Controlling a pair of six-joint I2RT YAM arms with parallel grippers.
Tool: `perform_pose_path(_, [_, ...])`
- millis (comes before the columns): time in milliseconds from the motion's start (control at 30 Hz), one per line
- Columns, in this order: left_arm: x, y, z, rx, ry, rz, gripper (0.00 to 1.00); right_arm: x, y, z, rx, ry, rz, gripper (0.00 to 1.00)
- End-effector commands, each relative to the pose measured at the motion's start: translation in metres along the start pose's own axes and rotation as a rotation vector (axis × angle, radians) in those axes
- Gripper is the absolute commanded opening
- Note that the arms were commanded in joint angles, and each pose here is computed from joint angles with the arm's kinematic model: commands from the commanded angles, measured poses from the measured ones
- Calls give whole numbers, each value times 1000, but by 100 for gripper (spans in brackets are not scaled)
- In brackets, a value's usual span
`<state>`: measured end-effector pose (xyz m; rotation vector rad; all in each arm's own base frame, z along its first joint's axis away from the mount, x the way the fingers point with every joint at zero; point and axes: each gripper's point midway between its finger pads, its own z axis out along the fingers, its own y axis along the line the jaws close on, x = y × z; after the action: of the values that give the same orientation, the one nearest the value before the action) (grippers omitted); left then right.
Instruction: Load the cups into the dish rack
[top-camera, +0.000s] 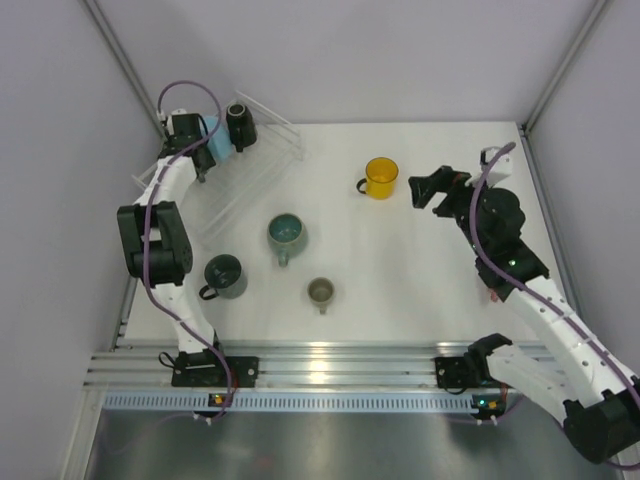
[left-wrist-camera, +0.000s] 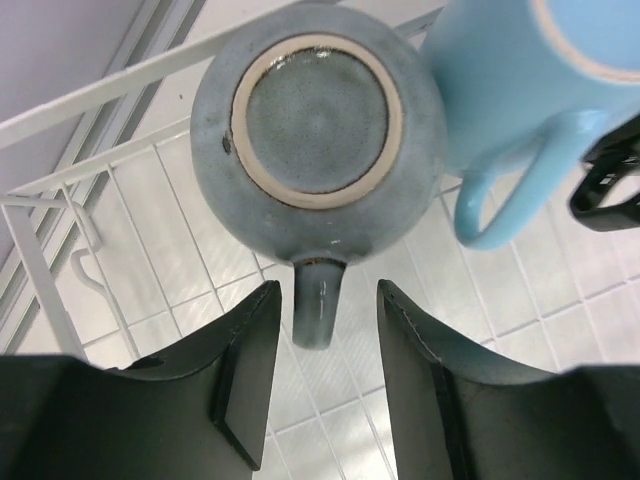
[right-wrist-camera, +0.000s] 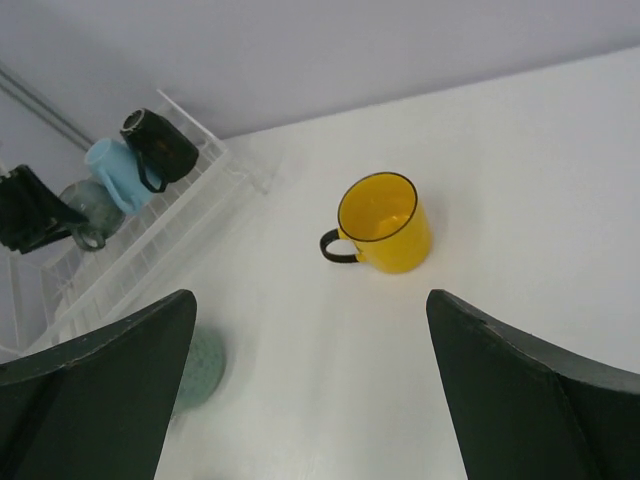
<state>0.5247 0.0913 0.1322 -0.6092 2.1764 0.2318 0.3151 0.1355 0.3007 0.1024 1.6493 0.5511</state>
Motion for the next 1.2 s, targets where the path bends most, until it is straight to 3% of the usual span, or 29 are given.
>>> perform_pose_path(0, [-29, -4, -35, 60, -66, -56, 49, -9, -16, 9, 194, 49, 120, 99])
perform_pose_path(300, [-27, -46, -104, 339, -62, -16, 51, 38, -69, 18, 588, 292, 176, 100])
perform_pose_path(567, [6, -94, -194, 718, 23, -26, 52, 67, -68, 50, 619, 370, 231, 98])
perform_pose_path(700, [50, -128, -245, 910, 105, 58, 52, 74, -63, 75, 616, 403, 243, 94])
perform_pose_path(967, [86, -152, -331, 1151, 123, 110, 54, 91, -66, 118, 652, 437, 234, 89])
perform_pose_path(1167, [96, -147, -357, 1211, 122, 87, 54, 103, -62, 149, 615, 437, 247, 84])
